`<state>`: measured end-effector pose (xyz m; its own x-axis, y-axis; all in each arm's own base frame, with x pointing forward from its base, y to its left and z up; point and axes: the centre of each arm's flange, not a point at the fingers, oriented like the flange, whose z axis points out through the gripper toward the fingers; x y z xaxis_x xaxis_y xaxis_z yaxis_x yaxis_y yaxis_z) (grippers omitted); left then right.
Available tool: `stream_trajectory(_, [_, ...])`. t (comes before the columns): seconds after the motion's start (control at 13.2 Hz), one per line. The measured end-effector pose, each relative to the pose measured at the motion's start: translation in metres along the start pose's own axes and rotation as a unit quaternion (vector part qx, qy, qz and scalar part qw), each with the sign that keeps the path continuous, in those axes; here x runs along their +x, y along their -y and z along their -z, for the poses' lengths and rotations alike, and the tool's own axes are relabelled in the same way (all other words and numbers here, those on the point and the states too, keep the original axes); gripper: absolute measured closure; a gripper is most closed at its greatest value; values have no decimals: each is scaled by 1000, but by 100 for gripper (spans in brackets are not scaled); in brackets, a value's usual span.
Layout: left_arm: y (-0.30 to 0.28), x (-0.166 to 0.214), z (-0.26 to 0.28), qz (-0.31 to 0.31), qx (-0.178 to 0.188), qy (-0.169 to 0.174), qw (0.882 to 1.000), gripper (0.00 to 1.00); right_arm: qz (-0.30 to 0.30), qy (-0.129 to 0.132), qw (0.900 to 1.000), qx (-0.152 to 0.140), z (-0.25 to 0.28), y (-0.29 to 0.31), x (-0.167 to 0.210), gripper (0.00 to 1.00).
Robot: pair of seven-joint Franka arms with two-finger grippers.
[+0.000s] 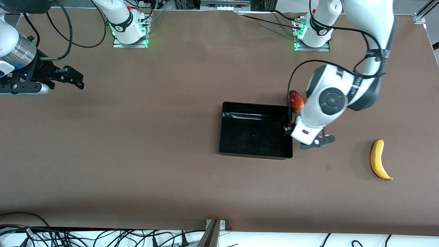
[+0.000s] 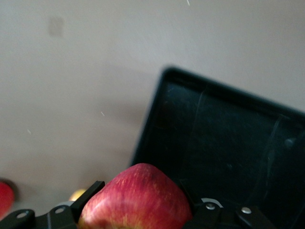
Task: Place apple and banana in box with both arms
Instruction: 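Carry the red apple with the left gripper over the black box, then lower the apple into the box and open the left gripper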
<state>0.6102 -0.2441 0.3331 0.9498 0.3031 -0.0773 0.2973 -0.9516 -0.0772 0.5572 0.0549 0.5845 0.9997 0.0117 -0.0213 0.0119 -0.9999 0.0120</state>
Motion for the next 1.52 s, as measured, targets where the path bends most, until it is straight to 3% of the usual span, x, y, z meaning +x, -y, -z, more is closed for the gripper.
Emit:
stream_trajectory(0.38, [-60, -51, -33, 27, -7, 40, 999, 30, -3, -3, 1000, -2, 0, -3, 2, 0])
stream_trajectory(0.76, [-112, -103, -47, 1, -33, 62, 998, 30, -5, -10, 1000, -2, 1, -6, 4, 0])
stream_trajectory(1.06, [-134, -110, -93, 5, -48, 53, 997, 30, -5, -11, 1000, -2, 0, -6, 6, 0])
stream_trajectory(1.52, [-139, -109, -139, 11, -44, 55, 997, 30, -5, -10, 1000, -3, -2, -6, 7, 0])
